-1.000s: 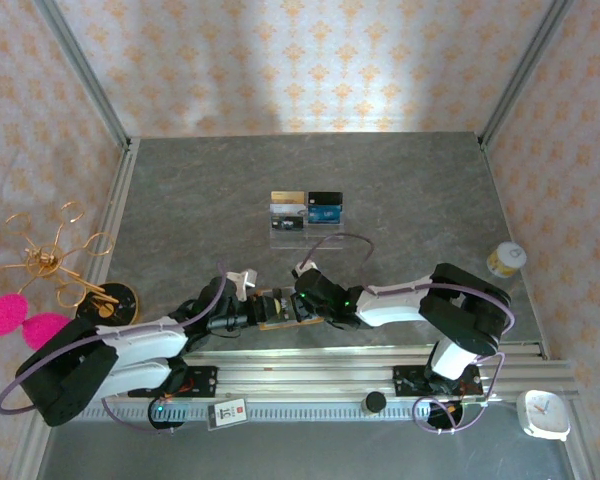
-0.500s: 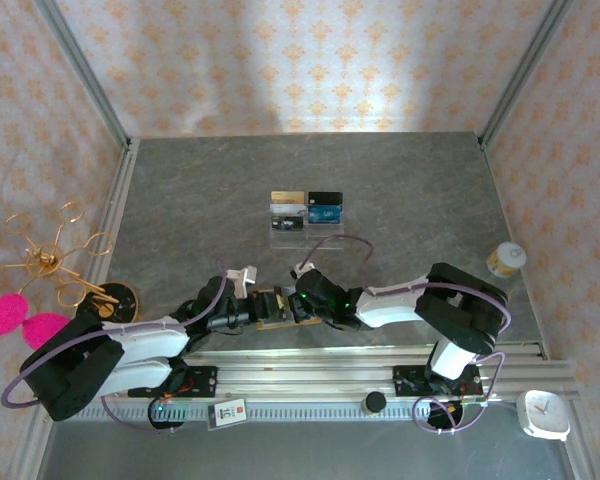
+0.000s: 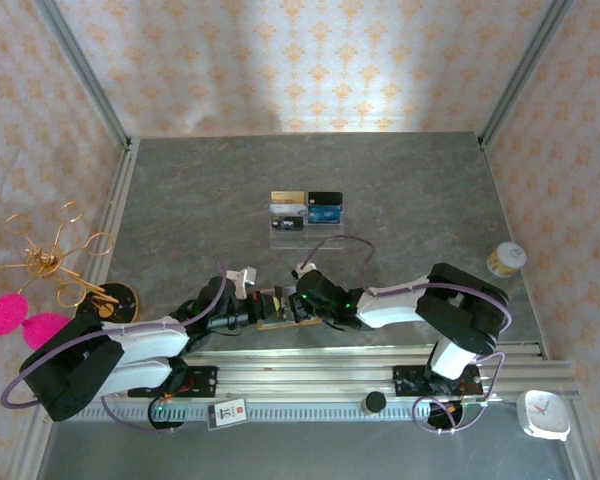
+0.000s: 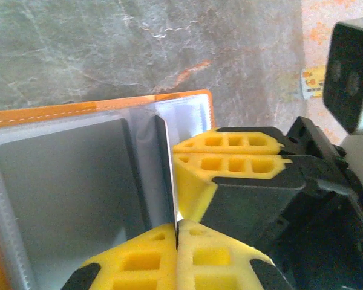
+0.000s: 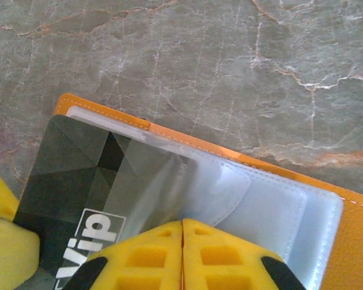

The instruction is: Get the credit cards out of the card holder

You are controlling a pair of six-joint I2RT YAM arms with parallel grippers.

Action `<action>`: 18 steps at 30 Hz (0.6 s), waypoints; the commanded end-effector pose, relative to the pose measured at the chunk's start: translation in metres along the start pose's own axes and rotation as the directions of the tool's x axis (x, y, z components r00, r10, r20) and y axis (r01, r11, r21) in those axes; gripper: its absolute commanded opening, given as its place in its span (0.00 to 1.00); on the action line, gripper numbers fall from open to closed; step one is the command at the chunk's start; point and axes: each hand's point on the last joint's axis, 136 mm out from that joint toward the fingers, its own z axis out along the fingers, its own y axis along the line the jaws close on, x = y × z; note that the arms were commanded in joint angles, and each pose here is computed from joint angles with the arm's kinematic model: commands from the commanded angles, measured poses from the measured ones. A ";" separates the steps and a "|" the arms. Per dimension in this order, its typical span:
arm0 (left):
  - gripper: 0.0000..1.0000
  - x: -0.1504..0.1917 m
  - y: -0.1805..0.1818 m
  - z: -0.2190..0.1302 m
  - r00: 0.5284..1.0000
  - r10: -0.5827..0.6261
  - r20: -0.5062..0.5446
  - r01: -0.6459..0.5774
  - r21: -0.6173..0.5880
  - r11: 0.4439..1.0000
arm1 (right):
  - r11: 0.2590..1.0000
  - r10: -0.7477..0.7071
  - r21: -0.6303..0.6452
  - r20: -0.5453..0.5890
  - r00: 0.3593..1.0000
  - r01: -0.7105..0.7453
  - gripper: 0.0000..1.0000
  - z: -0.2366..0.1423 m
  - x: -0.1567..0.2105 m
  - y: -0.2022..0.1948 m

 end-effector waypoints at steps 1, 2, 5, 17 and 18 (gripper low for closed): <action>0.00 -0.009 0.000 0.001 0.999 0.046 0.019 -0.045 -0.042 0.998 | 0.993 0.014 0.122 -0.142 0.990 0.003 0.09 -0.003 0.049 -0.036; 0.00 -0.010 -0.001 0.000 0.998 0.056 0.020 -0.055 -0.045 0.997 | 0.992 0.017 0.128 -0.131 0.991 0.000 0.09 -0.004 0.047 -0.037; 0.00 -0.019 -0.007 -0.005 0.991 0.125 0.036 -0.122 -0.074 0.990 | 0.989 0.024 0.150 -0.115 0.993 -0.006 0.09 -0.006 0.045 -0.042; 0.00 -0.048 -0.026 -0.039 0.960 0.236 0.153 -0.212 -0.157 0.965 | 0.992 0.024 0.127 -0.093 0.995 -0.012 0.09 -0.006 0.044 -0.043; 0.00 -0.049 -0.025 -0.040 0.959 0.237 0.159 -0.211 -0.162 0.964 | 0.993 0.021 0.120 -0.086 0.996 -0.011 0.09 -0.007 0.042 -0.042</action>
